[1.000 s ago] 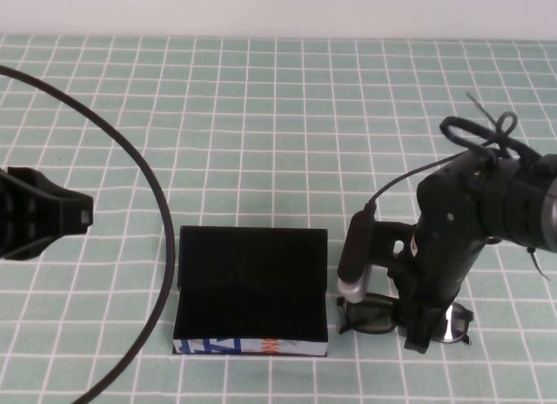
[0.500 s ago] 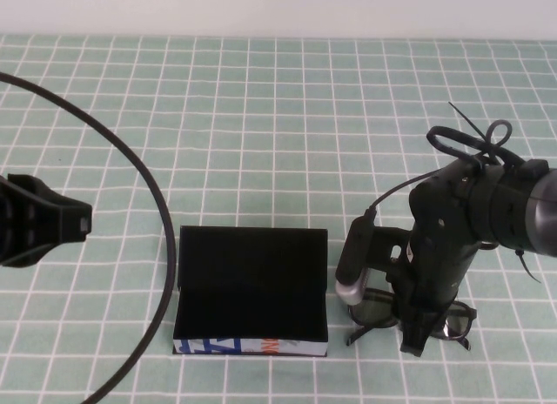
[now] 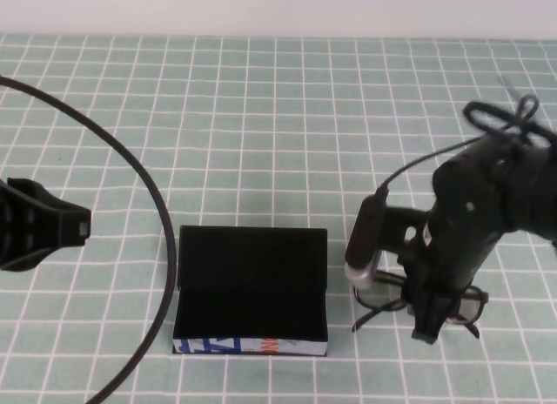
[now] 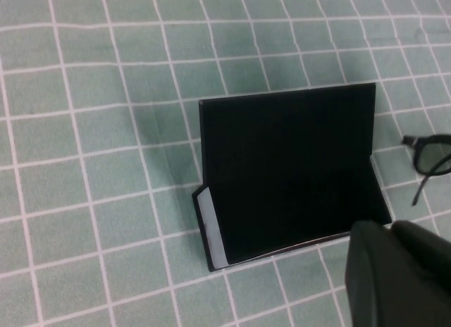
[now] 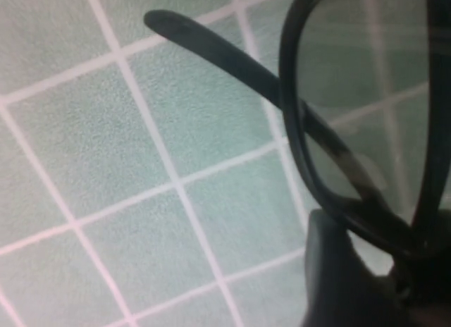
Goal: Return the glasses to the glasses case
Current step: Pick up the glasses from the table, then place the glasses in the glasses case
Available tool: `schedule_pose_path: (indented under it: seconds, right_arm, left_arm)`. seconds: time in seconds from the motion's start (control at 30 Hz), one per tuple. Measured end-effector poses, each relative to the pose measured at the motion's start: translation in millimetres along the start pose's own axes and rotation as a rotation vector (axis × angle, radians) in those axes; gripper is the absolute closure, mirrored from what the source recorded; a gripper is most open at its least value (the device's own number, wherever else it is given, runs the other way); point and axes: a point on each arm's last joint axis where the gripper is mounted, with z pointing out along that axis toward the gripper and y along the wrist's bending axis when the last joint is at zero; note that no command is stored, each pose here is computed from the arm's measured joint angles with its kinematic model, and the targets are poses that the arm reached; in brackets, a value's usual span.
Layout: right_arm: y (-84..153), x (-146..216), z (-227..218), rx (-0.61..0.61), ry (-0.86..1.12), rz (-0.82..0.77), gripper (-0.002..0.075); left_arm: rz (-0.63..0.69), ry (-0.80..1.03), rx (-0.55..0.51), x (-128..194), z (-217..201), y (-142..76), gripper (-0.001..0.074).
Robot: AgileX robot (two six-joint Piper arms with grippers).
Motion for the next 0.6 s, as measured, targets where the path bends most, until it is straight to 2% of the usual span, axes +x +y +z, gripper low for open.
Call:
schedule_pose_path:
  seconds: [0.33, 0.6]
  right_arm:
    - [14, -3, -68, 0.025, -0.173, 0.030, 0.0480]
    - [47, -35, -102, -0.024, -0.267, -0.059, 0.0468]
  left_arm:
    - [0.009, -0.015, -0.011, -1, 0, 1, 0.0738]
    - [0.054, -0.050, -0.064, -5, 0, 6, 0.0738]
